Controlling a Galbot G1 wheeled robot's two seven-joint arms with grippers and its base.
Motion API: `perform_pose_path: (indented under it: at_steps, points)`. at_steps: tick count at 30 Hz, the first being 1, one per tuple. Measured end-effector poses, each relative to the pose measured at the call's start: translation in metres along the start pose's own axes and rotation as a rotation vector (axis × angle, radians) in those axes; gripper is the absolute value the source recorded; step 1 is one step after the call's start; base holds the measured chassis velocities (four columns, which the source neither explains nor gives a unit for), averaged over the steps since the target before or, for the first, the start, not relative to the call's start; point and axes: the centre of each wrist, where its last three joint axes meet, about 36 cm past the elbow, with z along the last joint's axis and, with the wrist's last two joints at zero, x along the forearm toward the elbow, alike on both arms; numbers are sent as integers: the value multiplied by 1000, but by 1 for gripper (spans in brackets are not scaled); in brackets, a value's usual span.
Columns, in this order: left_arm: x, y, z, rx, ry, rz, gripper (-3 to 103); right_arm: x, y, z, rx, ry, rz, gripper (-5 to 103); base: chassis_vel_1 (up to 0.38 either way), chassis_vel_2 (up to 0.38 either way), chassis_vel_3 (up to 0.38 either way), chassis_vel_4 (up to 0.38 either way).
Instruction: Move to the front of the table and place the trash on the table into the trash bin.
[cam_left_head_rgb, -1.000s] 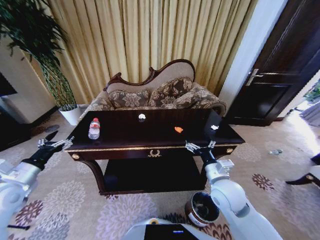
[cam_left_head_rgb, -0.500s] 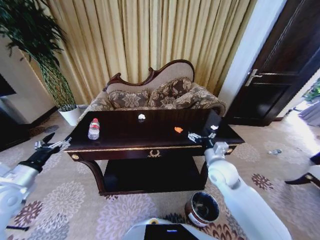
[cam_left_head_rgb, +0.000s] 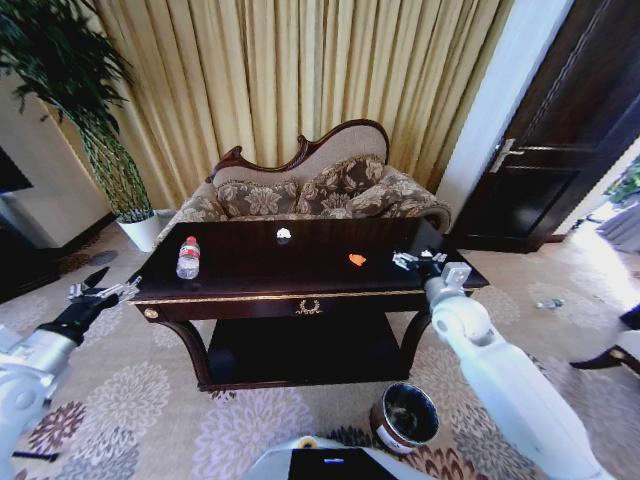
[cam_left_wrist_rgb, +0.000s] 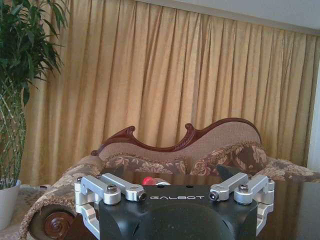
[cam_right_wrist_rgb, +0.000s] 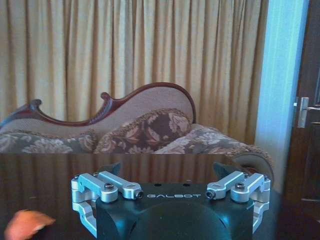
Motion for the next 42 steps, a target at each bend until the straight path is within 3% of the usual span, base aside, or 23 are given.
perform_pose_path:
  at_steps: [14,22,29,42]
  points:
    - [3,0,1,-2,-5,-6,100,-49,-37,6,27,89,54,100,0,0,0,0]
    - [3,-1,2,1,-7,-8,100,-51,-39,3,24,163,61,100,0,0,0,0]
    - [4,-1,2,1,-9,-9,100,-59,-30,-8,-25,233,77,100,0,0,0,0]
    - [4,-1,3,2,-10,-6,100,-65,-35,-12,-39,268,141,100,0,0,0,0]
